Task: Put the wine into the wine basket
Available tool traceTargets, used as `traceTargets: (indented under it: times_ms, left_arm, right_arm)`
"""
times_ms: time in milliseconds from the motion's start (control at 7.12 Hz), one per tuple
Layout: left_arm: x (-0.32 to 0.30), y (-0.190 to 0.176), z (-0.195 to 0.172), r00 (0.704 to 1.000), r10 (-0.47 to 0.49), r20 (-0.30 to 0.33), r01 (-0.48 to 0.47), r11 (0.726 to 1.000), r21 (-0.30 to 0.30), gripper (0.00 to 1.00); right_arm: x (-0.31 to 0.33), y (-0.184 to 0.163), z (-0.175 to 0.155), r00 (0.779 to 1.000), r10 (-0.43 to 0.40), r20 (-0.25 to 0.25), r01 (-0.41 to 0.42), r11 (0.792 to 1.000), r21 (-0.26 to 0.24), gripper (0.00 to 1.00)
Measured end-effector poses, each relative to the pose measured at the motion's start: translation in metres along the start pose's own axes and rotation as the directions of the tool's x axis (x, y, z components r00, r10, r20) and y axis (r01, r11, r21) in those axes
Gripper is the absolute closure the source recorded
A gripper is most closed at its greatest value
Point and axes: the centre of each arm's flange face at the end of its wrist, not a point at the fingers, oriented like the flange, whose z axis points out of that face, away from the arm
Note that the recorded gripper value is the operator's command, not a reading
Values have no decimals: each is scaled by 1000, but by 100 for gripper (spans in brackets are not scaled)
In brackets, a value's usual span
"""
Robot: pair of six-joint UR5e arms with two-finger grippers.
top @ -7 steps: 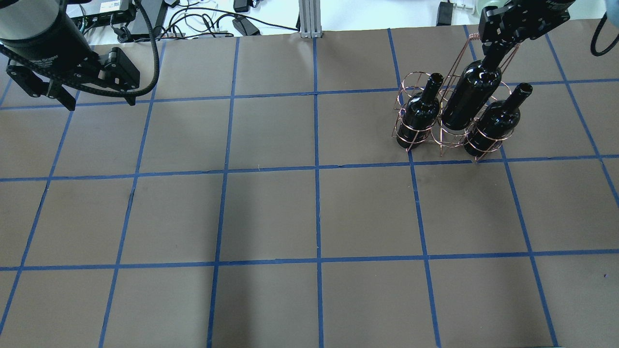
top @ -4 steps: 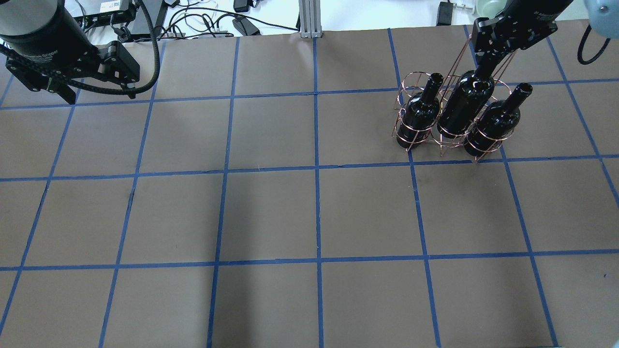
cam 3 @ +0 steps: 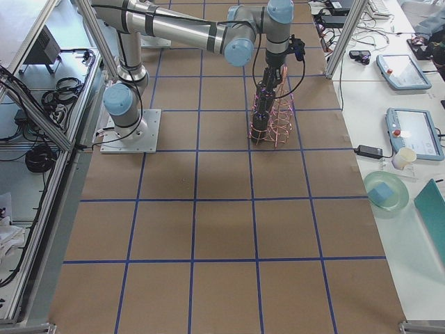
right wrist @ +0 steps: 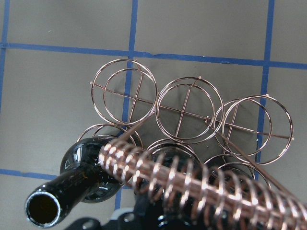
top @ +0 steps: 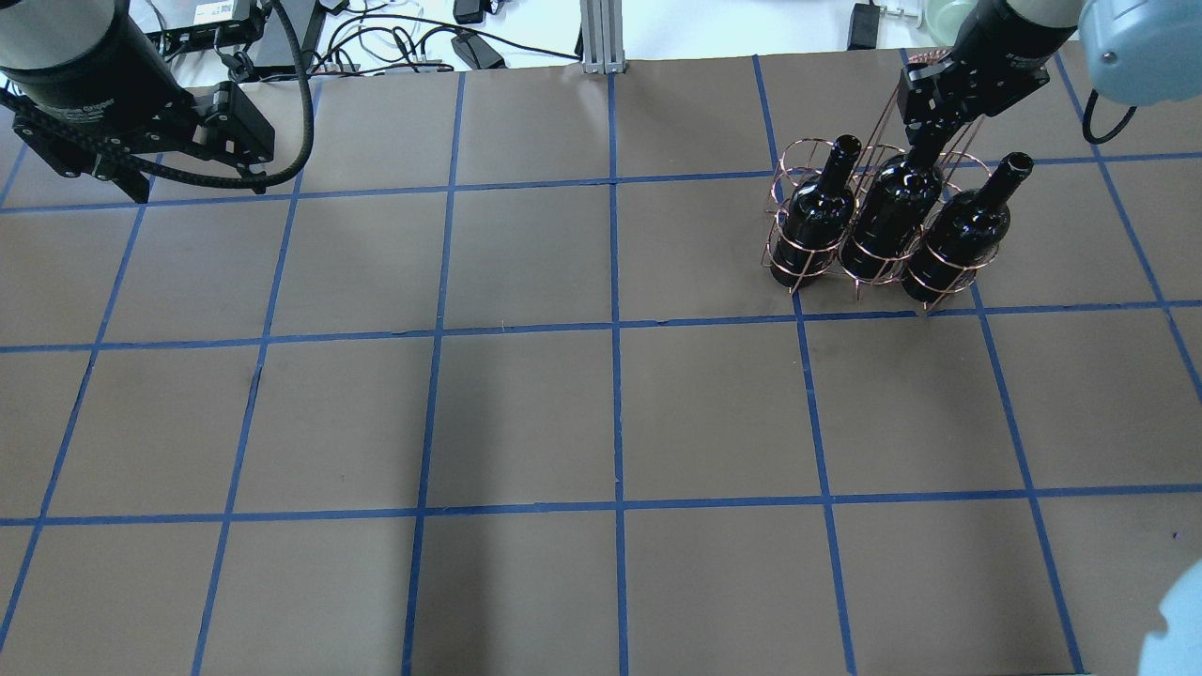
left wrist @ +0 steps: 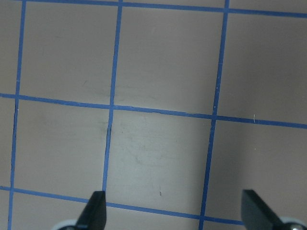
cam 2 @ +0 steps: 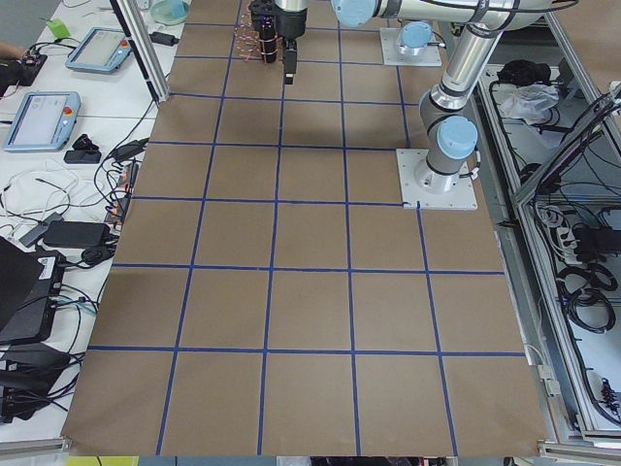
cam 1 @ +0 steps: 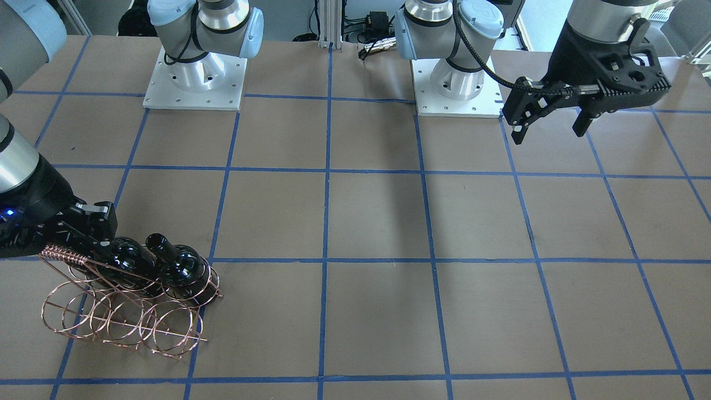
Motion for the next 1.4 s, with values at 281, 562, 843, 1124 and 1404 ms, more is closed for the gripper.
traceTargets:
  times_ms: [281,562,843,1124,1404]
  left_arm:
    - [0,3,-6,1000,2,-1,-2,1000,4,0]
    - [1,7,-8,1000,4,-10,-4,1000,-4,0]
    - [2,12,-4,1000,7,-13,-7,999,-37,0]
    - [2,14,3,1000,8,-14,-9,998,-68,0]
    - [6,13,9,999,8,-42,-12,996,-85,0]
  right_arm:
    - [-3,2,-5,1000,-29,-9,29,1000,6,0]
    - [-37,15,-39,997,-69,-18,70,997,45,0]
    - [-92,47,-86,998,-55,-14,56,997,51,0]
    - [-132,79,-120,999,-31,-19,32,998,56,0]
    - [-145,92,-129,998,55,-14,-54,998,44,0]
